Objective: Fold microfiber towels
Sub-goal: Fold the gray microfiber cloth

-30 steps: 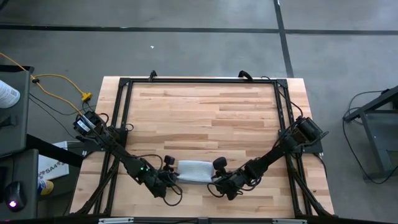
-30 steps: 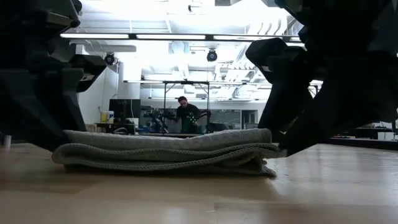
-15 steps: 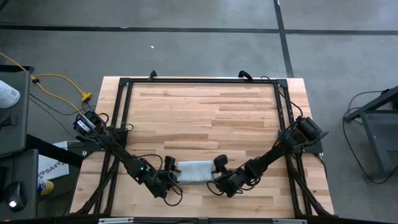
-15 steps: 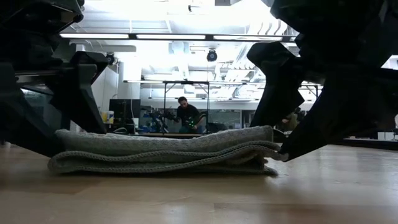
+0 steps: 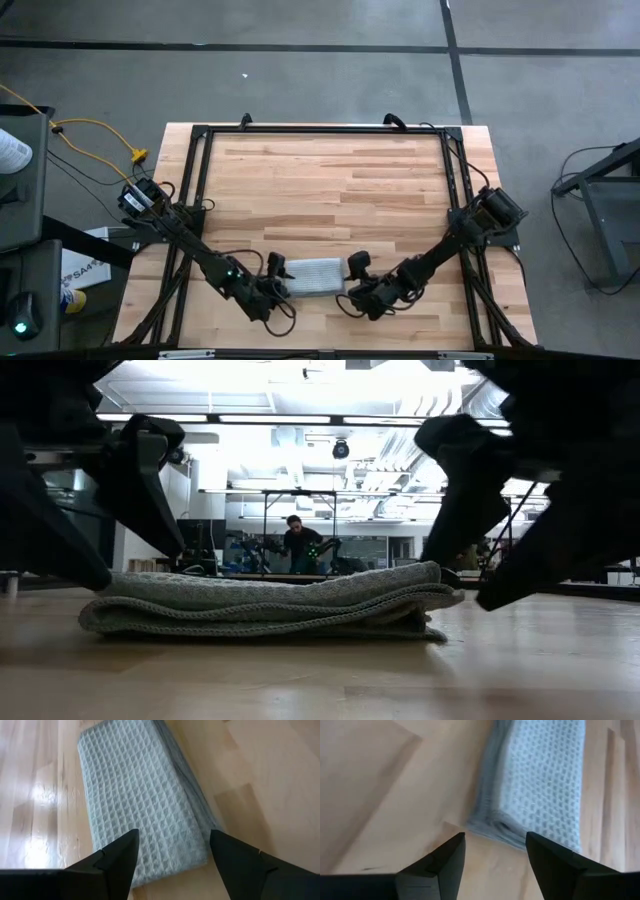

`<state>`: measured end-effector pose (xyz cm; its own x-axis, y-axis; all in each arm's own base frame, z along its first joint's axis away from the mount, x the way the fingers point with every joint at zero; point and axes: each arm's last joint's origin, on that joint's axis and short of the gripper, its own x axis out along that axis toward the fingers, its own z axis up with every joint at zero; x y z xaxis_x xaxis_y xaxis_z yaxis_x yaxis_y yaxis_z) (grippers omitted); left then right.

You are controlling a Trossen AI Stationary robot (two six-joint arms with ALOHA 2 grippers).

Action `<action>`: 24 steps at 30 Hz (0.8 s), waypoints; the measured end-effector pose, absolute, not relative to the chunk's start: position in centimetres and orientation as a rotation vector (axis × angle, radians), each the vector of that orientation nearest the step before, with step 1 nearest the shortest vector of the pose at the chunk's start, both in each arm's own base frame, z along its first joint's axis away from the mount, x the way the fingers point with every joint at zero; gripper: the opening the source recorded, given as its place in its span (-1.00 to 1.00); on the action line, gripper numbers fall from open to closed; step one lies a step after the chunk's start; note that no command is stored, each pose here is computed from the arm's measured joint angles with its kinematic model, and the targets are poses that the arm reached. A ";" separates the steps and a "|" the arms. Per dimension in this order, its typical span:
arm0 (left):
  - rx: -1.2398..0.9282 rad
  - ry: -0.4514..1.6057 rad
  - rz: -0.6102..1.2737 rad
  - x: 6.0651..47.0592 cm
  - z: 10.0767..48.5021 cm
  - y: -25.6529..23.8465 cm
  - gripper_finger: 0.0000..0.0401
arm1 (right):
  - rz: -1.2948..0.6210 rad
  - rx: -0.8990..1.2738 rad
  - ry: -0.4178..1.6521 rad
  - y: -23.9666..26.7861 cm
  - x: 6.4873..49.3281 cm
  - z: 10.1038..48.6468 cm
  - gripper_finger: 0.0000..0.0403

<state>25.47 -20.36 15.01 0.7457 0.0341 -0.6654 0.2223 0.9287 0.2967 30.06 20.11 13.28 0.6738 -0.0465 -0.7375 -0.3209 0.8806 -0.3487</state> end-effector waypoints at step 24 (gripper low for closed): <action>0.315 0.814 0.018 27.3 18.0 -19.9 0.14 | 0.121 -0.344 0.674 20.4 31.4 16.2 -0.23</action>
